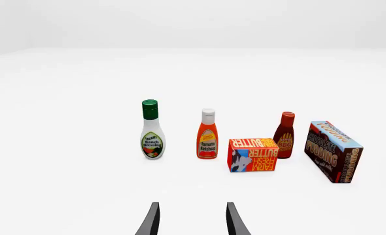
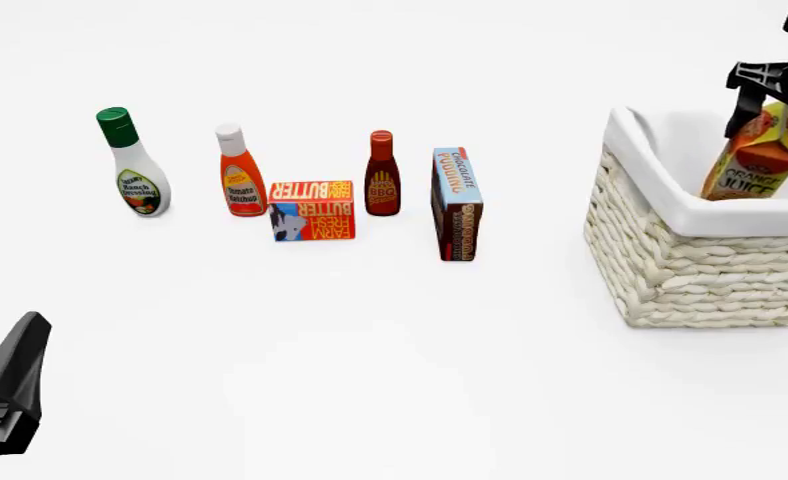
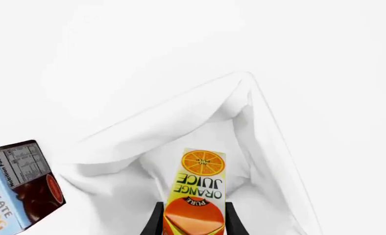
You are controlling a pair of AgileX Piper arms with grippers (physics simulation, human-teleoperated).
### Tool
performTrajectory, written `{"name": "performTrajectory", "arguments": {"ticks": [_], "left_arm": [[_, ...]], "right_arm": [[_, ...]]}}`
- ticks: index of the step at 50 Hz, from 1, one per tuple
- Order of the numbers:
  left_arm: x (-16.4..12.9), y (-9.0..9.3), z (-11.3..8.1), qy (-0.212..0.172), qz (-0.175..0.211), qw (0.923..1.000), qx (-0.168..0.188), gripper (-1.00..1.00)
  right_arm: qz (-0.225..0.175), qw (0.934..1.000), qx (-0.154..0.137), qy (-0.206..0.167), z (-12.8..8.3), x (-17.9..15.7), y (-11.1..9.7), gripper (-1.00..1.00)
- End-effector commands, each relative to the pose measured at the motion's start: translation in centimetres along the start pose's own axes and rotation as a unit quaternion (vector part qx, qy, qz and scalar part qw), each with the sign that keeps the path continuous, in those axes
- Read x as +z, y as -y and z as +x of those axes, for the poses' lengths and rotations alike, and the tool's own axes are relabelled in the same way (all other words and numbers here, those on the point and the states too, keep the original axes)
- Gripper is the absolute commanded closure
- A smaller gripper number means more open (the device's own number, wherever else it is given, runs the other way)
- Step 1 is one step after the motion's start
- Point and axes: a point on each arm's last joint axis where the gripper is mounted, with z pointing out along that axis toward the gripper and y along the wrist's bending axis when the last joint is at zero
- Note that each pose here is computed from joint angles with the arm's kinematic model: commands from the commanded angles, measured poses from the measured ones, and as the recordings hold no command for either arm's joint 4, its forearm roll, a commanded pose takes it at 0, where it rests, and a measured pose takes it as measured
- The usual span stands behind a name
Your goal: Pick the orange juice and place it in the basket.
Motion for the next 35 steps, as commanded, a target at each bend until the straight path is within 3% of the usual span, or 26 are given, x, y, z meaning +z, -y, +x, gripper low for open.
{"name": "performTrajectory", "arguments": {"ticks": [1,23,35], "left_arm": [[0.0,0.0,0.0,0.001,-0.001,1.0000,0.001,-1.00],[0.0,0.0,0.0,0.001,-0.001,1.0000,0.000,-1.00],[0.0,0.0,0.0,0.001,-0.001,1.0000,0.001,-1.00]], "right_arm": [[0.000,1.0000,0.008,0.000,-0.1,-0.1,0.0,1.00],[0.000,0.9999,0.007,-0.014,-0.3,1.4,-0.6,1.00],[0.007,0.9997,0.001,-0.025,-0.1,2.1,0.4,1.00]]}}
